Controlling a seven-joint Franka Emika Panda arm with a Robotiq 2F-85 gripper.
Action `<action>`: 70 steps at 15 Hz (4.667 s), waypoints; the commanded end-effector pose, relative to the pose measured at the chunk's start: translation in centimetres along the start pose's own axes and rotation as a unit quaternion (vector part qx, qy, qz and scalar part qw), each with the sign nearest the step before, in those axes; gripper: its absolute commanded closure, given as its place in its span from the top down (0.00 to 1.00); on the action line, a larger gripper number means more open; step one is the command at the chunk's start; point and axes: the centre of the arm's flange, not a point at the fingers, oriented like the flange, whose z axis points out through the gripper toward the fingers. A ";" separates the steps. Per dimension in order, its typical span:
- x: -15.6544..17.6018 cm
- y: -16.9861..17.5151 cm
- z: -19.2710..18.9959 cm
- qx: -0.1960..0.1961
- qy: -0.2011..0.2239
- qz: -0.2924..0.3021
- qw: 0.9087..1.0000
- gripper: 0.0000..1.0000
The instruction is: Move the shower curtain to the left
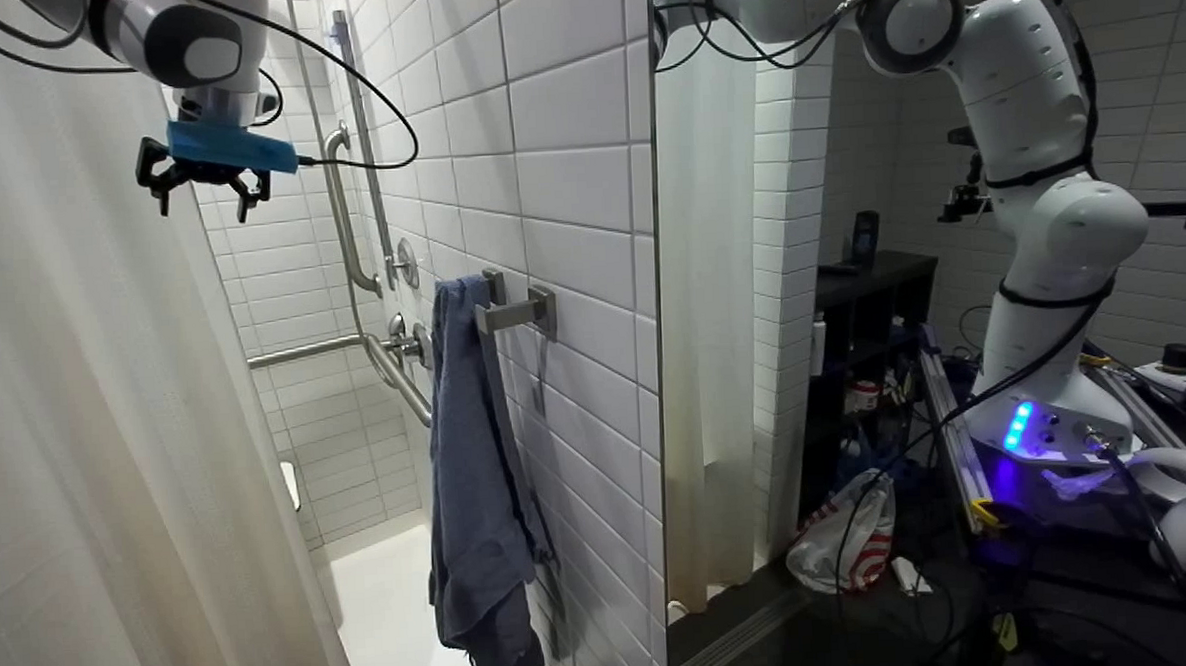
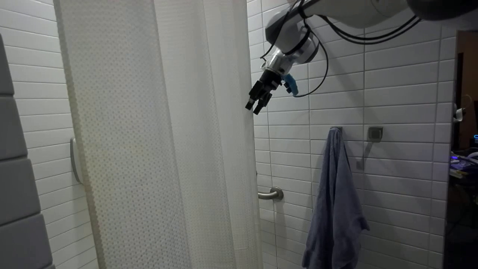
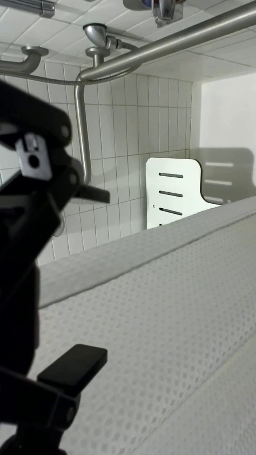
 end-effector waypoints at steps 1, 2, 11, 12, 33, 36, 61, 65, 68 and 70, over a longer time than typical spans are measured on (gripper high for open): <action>3.3 1.9 0.6 0.019 -0.001 -0.019 1.000 1.00; 3.7 1.9 0.9 0.021 -0.001 -0.023 1.000 1.00; 3.5 1.8 0.9 0.033 -0.005 -0.039 0.999 0.37; 3.3 1.7 0.7 0.031 -0.004 -0.040 0.999 0.28; 4.5 -10.5 4.9 0.180 -0.214 -0.173 0.944 0.00; 4.9 -12.0 5.8 0.195 -0.246 -0.195 0.929 0.00; 9.9 -23.8 16.0 0.265 -0.163 -0.354 0.882 0.00; 9.6 -27.4 17.5 0.277 -0.182 -0.389 0.860 0.00; 9.7 -29.4 18.5 0.288 -0.187 -0.410 0.845 0.00; 9.8 -30.2 19.2 0.296 -0.189 -0.418 0.838 0.00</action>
